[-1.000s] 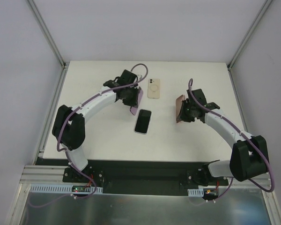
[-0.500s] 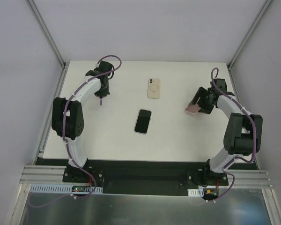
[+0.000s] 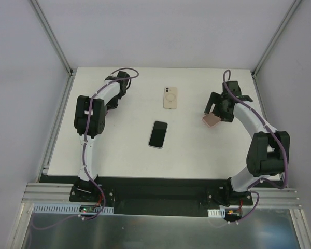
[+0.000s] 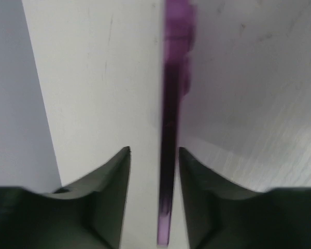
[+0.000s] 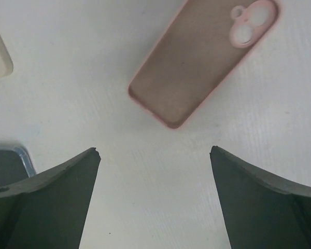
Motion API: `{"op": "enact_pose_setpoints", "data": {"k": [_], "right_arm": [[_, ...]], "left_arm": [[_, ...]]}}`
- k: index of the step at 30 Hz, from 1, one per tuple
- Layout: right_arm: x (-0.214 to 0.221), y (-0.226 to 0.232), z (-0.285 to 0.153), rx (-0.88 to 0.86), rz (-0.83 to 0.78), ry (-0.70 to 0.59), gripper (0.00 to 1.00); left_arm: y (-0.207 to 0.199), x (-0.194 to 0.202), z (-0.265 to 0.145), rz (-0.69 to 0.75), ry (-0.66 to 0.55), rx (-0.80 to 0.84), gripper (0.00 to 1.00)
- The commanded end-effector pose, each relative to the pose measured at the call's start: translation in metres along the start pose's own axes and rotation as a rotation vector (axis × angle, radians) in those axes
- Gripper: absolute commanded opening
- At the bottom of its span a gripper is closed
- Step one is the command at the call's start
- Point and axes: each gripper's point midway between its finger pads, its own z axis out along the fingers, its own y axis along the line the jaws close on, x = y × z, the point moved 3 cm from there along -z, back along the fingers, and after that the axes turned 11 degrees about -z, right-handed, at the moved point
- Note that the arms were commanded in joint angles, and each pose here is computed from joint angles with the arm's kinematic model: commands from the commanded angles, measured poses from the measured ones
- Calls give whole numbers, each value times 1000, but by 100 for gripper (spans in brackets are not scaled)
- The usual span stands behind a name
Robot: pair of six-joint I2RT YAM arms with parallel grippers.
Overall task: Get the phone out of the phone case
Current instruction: Place the phone at the center of the board, then pick up the phone at the center of the board.
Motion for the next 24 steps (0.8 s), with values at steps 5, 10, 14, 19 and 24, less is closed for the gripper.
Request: {"op": "enact_pose_setpoints", "data": {"k": [5, 10, 14, 19, 24], "right_arm": [[31, 71, -5, -53, -206, 72, 95], [25, 118, 3, -73, -267, 91, 96], [0, 163, 13, -85, -303, 75, 96], [-25, 191, 31, -32, -289, 69, 96], [-48, 212, 57, -16, -260, 55, 96]], "left_arm": [[18, -9, -18, -26, 33, 47, 88], [20, 3, -62, -124, 61, 264, 93], [8, 21, -114, -163, 114, 570, 95], [22, 40, -153, -194, 72, 712, 97], [26, 59, -185, -212, 53, 898, 98]]}}
